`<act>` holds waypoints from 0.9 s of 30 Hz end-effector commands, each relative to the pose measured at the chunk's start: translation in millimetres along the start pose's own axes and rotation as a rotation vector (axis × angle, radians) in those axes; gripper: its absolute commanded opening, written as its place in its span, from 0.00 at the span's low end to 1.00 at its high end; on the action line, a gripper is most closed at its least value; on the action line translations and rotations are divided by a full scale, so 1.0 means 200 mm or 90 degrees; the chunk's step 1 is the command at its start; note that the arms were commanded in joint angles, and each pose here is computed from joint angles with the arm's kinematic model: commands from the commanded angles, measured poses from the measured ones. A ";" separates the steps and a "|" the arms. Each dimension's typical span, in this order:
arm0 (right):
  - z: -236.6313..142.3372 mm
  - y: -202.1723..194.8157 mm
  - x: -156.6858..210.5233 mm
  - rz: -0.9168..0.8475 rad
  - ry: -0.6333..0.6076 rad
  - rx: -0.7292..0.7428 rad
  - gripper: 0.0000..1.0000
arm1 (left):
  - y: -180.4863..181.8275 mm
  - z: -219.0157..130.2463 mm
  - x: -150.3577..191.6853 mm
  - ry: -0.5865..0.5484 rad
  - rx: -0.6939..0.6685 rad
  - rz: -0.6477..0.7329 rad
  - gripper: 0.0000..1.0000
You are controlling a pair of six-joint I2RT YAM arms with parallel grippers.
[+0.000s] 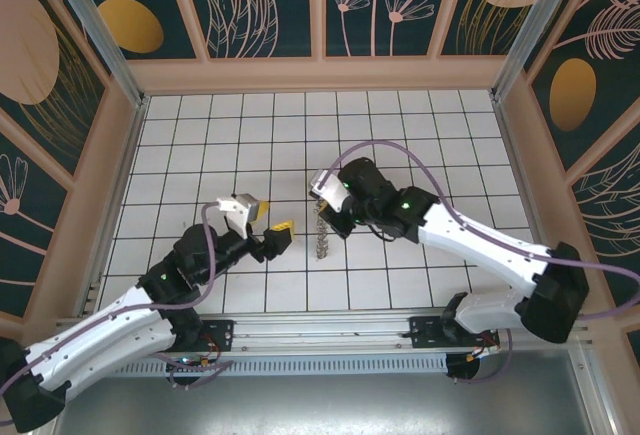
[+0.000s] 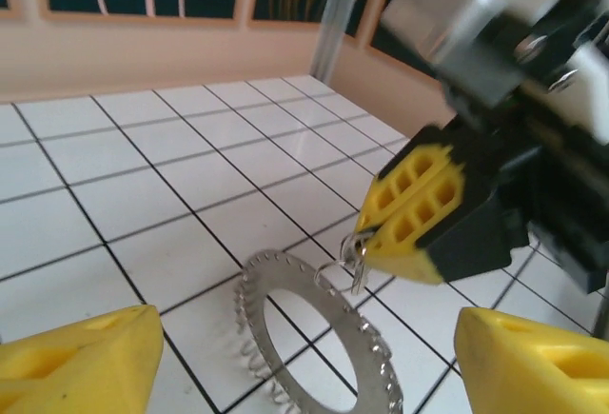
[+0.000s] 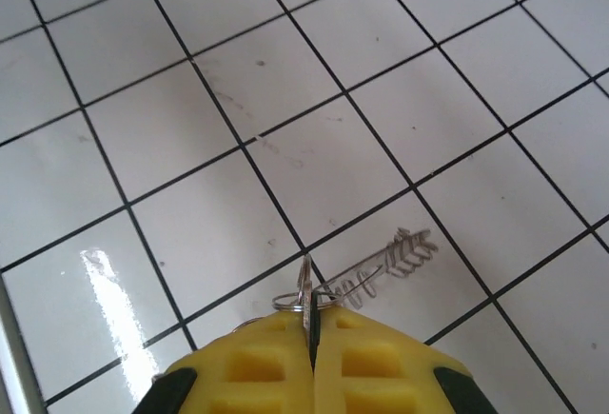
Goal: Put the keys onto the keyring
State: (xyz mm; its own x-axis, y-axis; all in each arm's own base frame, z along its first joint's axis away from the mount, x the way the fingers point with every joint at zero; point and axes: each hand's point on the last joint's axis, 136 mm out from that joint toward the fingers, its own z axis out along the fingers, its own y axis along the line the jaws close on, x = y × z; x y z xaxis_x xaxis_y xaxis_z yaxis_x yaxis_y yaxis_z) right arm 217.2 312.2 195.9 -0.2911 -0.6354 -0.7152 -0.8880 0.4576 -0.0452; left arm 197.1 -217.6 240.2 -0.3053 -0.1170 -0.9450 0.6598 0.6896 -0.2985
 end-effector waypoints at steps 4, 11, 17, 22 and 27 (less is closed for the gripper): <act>0.11 -0.13 -0.23 0.039 -0.011 0.027 0.00 | 0.10 -0.06 0.03 -0.033 -0.053 -0.060 0.94; 0.30 -0.27 -0.44 0.053 -0.021 0.030 0.00 | 0.18 -0.09 0.07 -0.049 -0.093 -0.087 0.98; 0.42 -0.33 -0.50 0.069 -0.031 0.015 0.00 | 0.24 -0.15 0.06 -0.076 -0.134 -0.090 0.98; 0.49 -0.33 -0.38 0.094 -0.011 -0.001 0.00 | 0.26 -0.18 0.06 -0.078 -0.150 -0.084 0.98; 0.49 -0.28 -0.22 0.145 -0.010 -0.028 0.00 | 0.28 -0.20 0.00 -0.094 -0.171 -0.055 0.98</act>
State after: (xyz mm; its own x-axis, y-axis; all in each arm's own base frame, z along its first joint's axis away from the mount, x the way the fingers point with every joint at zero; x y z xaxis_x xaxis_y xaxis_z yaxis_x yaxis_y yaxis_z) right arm 323.5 379.9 156.0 -0.4467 -0.5729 -0.6872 -0.8293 0.5534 0.0777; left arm 203.8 -158.8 220.6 -0.2753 -0.2840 -0.9185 0.4512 0.8055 -0.3843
